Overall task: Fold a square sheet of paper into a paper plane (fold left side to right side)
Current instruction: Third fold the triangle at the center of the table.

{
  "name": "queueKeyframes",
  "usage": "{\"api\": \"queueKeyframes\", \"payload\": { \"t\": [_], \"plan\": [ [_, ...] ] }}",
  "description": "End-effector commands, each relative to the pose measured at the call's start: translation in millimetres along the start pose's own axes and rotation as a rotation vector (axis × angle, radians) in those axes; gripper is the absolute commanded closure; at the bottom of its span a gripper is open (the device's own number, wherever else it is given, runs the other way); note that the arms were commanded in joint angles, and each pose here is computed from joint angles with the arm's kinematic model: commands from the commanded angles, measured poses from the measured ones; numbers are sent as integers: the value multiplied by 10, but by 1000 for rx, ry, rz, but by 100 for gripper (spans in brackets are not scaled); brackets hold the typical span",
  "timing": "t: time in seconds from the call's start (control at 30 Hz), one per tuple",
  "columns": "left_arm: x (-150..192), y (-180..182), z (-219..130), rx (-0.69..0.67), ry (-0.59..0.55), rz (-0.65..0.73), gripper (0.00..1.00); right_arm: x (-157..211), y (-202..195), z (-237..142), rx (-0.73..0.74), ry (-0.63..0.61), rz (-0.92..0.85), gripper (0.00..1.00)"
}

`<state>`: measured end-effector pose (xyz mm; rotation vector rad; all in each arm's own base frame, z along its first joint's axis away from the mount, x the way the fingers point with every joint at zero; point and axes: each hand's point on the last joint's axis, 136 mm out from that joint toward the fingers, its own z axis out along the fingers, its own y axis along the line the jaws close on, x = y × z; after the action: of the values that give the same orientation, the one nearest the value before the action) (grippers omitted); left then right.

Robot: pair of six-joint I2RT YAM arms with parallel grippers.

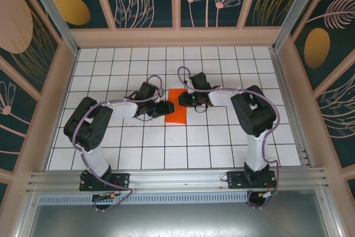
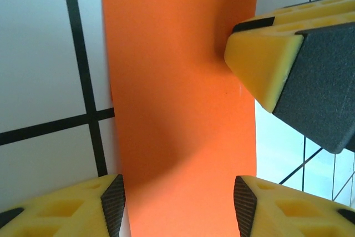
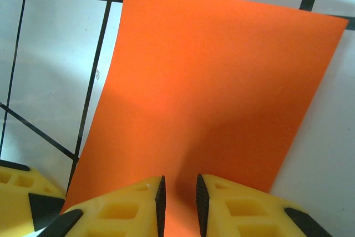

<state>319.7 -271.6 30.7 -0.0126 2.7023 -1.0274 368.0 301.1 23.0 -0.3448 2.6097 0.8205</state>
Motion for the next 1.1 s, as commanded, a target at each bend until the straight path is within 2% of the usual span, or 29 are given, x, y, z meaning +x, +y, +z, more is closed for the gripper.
{"api": "queueKeyframes", "payload": {
  "t": [0.0,0.2,0.53,0.87,1.07],
  "plan": [
    [7,-51,21,13,15,0,44,173,-146,97,47,65,10,74],
    [-24,-62,-31,5,-9,-6,52,160,-144,84,50,60,6,73],
    [-45,-174,-163,48,-52,-29,50,155,-138,84,47,58,5,73],
    [20,-109,-147,43,-44,-48,50,153,-125,81,47,58,3,73],
    [42,-116,-135,67,-47,-75,71,83,-85,39,37,28,-8,72]
  ]
}}
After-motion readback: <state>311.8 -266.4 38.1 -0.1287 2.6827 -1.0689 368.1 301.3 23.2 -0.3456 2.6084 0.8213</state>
